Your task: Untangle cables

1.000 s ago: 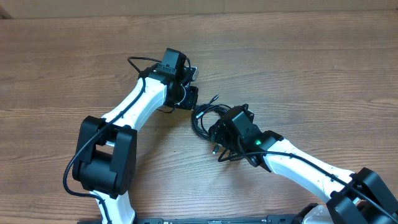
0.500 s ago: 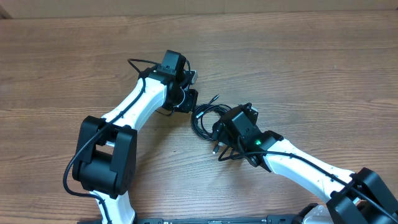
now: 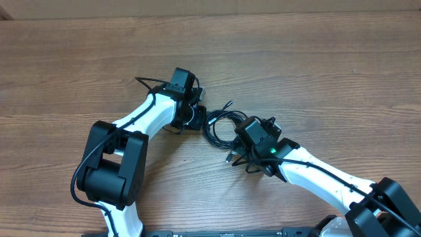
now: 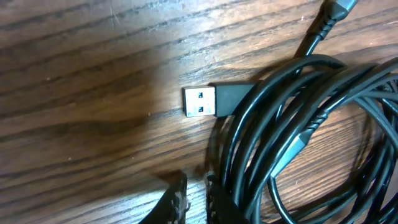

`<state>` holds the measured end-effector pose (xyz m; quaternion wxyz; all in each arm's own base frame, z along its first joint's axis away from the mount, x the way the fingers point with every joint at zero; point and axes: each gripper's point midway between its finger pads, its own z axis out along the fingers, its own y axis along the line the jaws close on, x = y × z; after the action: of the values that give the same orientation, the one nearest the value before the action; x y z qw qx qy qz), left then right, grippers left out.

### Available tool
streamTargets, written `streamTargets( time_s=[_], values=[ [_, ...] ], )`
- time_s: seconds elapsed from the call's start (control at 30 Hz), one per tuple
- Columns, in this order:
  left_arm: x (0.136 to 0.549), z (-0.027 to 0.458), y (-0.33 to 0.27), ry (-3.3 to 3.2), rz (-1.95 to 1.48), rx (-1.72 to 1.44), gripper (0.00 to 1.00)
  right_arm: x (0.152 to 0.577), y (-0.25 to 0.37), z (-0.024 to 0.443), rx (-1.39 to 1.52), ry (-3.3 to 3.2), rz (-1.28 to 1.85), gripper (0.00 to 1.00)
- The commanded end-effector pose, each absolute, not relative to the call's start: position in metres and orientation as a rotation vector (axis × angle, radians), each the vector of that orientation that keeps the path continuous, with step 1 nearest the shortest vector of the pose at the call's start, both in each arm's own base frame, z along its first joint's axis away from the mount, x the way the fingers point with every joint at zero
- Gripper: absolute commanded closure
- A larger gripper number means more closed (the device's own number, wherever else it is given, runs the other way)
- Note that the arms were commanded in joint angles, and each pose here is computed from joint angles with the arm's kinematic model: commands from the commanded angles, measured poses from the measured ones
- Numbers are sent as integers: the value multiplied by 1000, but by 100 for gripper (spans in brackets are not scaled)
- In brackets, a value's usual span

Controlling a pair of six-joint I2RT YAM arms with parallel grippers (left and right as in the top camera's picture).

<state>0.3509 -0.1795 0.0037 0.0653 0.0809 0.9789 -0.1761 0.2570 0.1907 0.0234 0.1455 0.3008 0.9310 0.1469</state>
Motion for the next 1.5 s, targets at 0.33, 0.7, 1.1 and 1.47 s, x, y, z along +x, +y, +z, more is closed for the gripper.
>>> streamTargets(
  time_s=[0.33,0.7,1.1,1.47],
  values=[
    [351,0,-185,2951,-538,237,84,247,213,9,955,2763,547,43],
    [351,0,-185,2952,-538,238,81,249,215,10,928,2761,557,70],
    [351,0,-185,2952,-538,238,80,249,215,10,890,2768,555,96],
    [351,0,-185,2952,-538,238,78,247,217,10,885,2782,571,96]
  ],
)
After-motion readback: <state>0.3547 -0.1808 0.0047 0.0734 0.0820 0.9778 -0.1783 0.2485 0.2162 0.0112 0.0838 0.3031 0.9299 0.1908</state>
